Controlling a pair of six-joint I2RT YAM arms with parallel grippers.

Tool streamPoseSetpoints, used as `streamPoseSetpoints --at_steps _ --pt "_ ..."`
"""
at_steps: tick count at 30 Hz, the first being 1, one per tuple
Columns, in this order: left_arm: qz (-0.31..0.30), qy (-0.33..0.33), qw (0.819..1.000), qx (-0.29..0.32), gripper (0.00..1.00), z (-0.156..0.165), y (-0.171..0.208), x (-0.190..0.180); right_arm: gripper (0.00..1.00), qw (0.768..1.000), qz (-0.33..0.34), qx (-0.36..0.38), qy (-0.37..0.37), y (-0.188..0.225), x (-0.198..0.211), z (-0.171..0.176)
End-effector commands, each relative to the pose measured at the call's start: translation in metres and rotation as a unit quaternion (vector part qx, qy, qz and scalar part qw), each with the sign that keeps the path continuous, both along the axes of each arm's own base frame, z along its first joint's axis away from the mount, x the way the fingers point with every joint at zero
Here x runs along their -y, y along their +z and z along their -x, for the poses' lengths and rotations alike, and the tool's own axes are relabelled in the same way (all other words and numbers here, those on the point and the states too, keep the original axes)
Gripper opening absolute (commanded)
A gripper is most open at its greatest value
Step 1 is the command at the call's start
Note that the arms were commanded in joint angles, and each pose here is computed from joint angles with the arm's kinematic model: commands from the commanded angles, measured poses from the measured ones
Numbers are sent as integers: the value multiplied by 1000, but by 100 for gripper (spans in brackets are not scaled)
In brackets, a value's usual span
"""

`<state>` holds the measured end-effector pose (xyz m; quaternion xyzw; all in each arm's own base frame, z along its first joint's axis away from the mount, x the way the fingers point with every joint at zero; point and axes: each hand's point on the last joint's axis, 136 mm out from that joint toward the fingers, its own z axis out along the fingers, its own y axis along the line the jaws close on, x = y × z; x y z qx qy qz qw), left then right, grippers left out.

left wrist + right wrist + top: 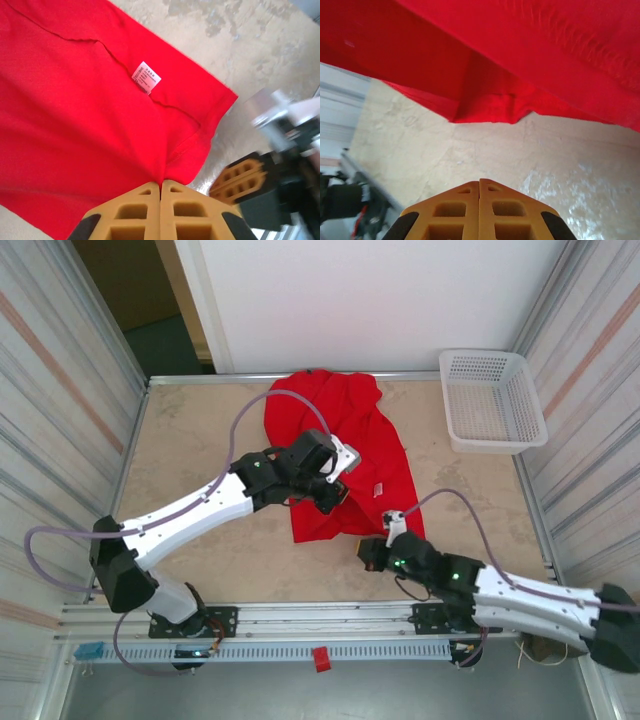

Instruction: Fold the inside-out t-shirt

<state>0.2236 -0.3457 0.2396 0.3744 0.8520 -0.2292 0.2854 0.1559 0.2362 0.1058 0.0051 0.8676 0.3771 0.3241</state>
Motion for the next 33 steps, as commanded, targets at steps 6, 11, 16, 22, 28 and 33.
streamPoseSetpoints --at_steps 6,11,16,22,28,33 --pt "47 -3 999 -2 0 15 49 -7 0 988 -40 123 -86 42 -41 -68" --pt "64 -9 998 5 0 17 69 -7 0 982 -30 137 -126 38 -39 -94" --pt "99 -12 995 22 0 19 103 -6 0 977 -24 140 -157 32 -30 -113" --pt "123 -24 992 28 0 22 132 -2 0 976 -23 143 -161 30 -42 -127" --pt "118 -23 992 35 0 18 139 -1 0 980 9 155 -121 16 -80 -104" --pt "114 -19 993 36 0 17 138 -2 0 978 54 168 -109 6 -85 -84"
